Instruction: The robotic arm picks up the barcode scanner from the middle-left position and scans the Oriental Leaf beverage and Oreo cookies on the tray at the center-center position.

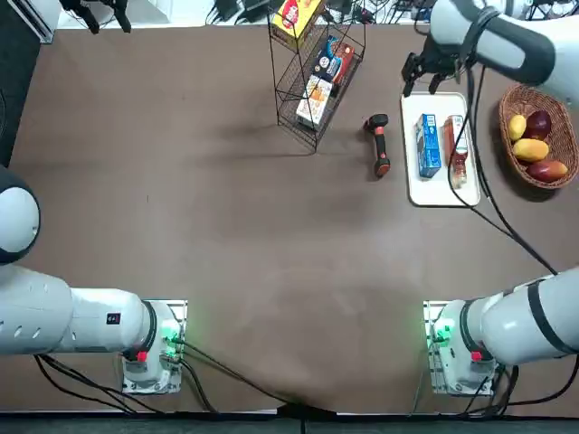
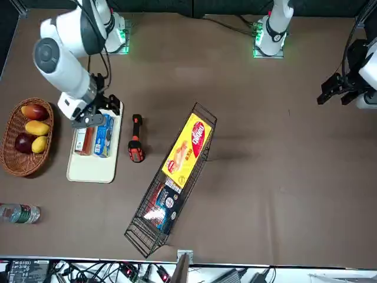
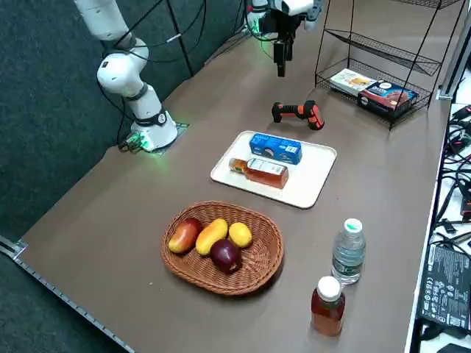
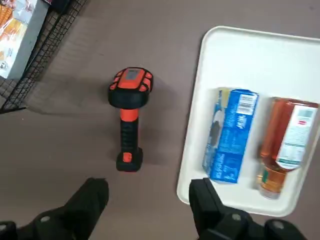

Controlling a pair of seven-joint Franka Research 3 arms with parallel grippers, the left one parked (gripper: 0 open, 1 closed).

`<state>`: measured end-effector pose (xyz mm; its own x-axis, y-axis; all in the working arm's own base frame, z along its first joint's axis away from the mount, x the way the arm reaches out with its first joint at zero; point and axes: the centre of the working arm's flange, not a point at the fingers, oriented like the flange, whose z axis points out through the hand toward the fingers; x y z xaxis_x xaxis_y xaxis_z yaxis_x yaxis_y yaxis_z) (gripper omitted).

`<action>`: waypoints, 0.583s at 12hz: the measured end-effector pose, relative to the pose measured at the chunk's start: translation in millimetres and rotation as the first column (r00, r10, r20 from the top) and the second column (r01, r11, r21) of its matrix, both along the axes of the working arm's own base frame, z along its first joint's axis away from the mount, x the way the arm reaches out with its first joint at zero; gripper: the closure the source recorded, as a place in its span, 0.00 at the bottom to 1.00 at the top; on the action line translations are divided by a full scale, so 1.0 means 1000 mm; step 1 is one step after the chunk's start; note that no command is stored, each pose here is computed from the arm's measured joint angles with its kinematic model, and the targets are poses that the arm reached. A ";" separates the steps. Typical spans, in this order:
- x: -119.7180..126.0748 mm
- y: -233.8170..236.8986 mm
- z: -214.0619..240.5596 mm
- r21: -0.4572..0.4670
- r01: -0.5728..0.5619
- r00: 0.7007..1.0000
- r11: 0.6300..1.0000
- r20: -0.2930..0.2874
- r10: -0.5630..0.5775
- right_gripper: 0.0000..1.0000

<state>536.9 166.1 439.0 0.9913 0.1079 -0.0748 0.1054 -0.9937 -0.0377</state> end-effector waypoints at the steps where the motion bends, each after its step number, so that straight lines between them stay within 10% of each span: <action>1: 0.000 0.009 -0.010 -0.001 0.006 1.000 1.000 0.004 -0.006 0.00; 7: 0.001 0.040 -0.078 0.002 -0.002 0.999 1.000 0.051 0.002 0.00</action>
<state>537.5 206.2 361.5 0.9937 0.1099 -0.0239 0.1091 -0.9935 -0.0338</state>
